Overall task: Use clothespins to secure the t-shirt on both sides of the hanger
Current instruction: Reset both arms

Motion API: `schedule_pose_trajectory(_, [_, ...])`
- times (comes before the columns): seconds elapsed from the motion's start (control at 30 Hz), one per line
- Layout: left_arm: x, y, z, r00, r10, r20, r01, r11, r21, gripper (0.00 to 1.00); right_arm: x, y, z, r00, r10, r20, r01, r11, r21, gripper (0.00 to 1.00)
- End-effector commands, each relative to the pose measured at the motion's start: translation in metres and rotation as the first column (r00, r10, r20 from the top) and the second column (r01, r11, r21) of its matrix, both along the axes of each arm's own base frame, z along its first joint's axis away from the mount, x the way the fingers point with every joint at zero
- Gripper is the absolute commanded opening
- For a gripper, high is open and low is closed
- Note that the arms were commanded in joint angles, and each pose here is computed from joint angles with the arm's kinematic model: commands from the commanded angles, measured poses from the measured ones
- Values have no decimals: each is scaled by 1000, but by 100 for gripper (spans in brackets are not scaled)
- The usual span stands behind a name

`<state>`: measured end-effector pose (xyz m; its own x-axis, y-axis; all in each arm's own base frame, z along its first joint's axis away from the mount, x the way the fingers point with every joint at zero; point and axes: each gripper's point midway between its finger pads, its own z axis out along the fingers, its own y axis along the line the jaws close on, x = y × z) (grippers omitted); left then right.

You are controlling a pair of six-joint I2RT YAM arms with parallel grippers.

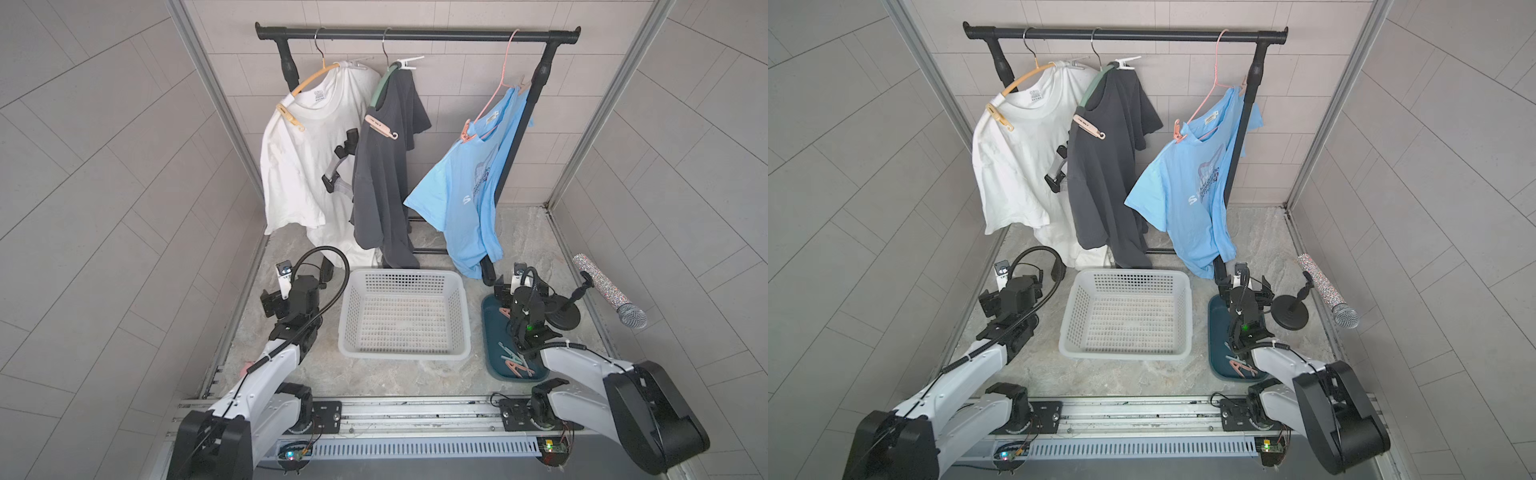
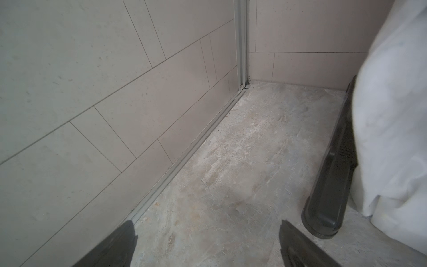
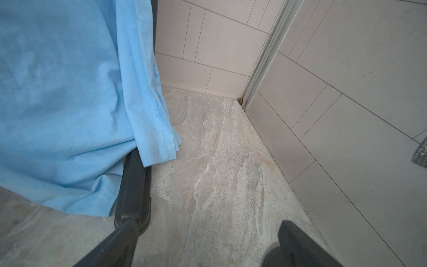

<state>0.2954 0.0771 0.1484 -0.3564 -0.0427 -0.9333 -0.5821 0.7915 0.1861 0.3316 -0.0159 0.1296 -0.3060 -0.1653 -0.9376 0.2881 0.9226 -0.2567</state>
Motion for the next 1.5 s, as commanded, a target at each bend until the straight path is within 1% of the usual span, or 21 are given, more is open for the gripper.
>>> schedule_pose_trajectory(0.0, [7, -1, 2, 993, -18, 119, 18, 1000, 5, 100, 6, -1, 11, 994, -16, 111, 14, 1000, 22, 97])
schedule_pose_trajectory(0.07, [12, -4, -4, 991, -43, 124, 42, 999, 11, 100, 6, -1, 8, 992, -18, 124, 16, 1000, 16, 97])
schedule_pose_trajectory(0.17, [25, -12, -19, 993, -92, 71, 91, 996, 25, 100, 5, 0, 10, 990, -13, 144, 15, 1000, -12, 97])
schedule_pose_trajectory(0.23, [36, -20, -20, 986, -150, 72, 148, 988, 30, 100, 4, -1, 10, 989, -14, 147, 16, 1000, -12, 97])
schedule_pose_trajectory(0.3, [41, -25, -21, 981, -172, 91, 170, 985, 26, 100, 5, 0, 9, 990, -8, 143, 10, 1000, -14, 97])
schedule_pose_trajectory(0.53, [47, -24, -17, 974, -178, 139, 173, 984, 50, 100, 14, -3, 2, 990, -6, 139, 10, 1000, -24, 98])
schedule_pose_trajectory(0.63, [53, -29, -20, 968, -221, 117, 219, 975, 30, 100, 17, -12, -8, 988, -32, 153, 32, 999, 1, 98])
schedule_pose_trajectory(0.7, [53, -29, -21, 966, -224, 126, 223, 974, 22, 100, 21, -11, -15, 989, -6, 149, 4, 1000, 17, 97])
schedule_pose_trajectory(0.73, [52, -28, -21, 965, -214, 149, 218, 976, -5, 100, 22, -10, -18, 990, 0, 139, -2, 1000, 16, 97])
schedule_pose_trajectory(0.77, [53, -31, -28, 961, -237, 142, 244, 969, -30, 100, 24, -10, -19, 990, -4, 139, 3, 1000, 14, 97])
schedule_pose_trajectory(0.83, [59, -32, -41, 961, -247, 122, 253, 967, -32, 100, 28, -9, -20, 992, 2, 123, -3, 1000, 13, 98])
schedule_pose_trajectory(0.87, [66, -36, -50, 956, -271, 110, 276, 961, -28, 100, 29, -10, -20, 993, -3, 116, 1, 1000, 17, 99])
schedule_pose_trajectory(0.93, [77, -45, -48, 934, -327, 141, 326, 945, 36, 100, 31, -14, -22, 994, -11, 109, 8, 1000, 27, 100])
schedule_pose_trajectory(1.0, [74, -44, -50, 950, -301, 86, 302, 953, -4, 100, 31, -17, -23, 995, -15, 102, 11, 999, 45, 100])
schedule_pose_trajectory(1.07, [81, -42, -51, 959, -282, 28, 283, 959, -21, 100, 34, -18, -24, 996, -17, 89, 12, 999, 51, 100])
schedule_pose_trajectory(1.1, [85, -38, -52, 966, -256, 21, 257, 966, -21, 100, 37, -18, -24, 997, -15, 82, 11, 999, 53, 100])
schedule_pose_trajectory(1.13, [89, -35, -54, 972, -233, 23, 233, 972, -11, 100, 41, -17, -26, 998, -13, 60, 10, 998, 54, 100])
schedule_pose_trajectory(1.17, [90, -33, -53, 969, -240, 54, 241, 971, -6, 100, 45, -17, -28, 999, -10, 36, 8, 999, 53, 100])
schedule_pose_trajectory(1.23, [87, -27, -54, 977, -206, 46, 208, 978, -36, 100, 50, -17, -31, 1000, -7, -2, 7, 998, 57, 100])
schedule_pose_trajectory(1.37, [89, -24, -55, 978, -204, 48, 206, 978, -40, 100, 52, -12, -32, 999, 42, 1, -42, 996, 75, 100])
schedule_pose_trajectory(1.47, [89, -25, -55, 977, -208, 53, 210, 977, -39, 100, 58, -12, -35, 997, 76, -29, -72, 992, 106, 100])
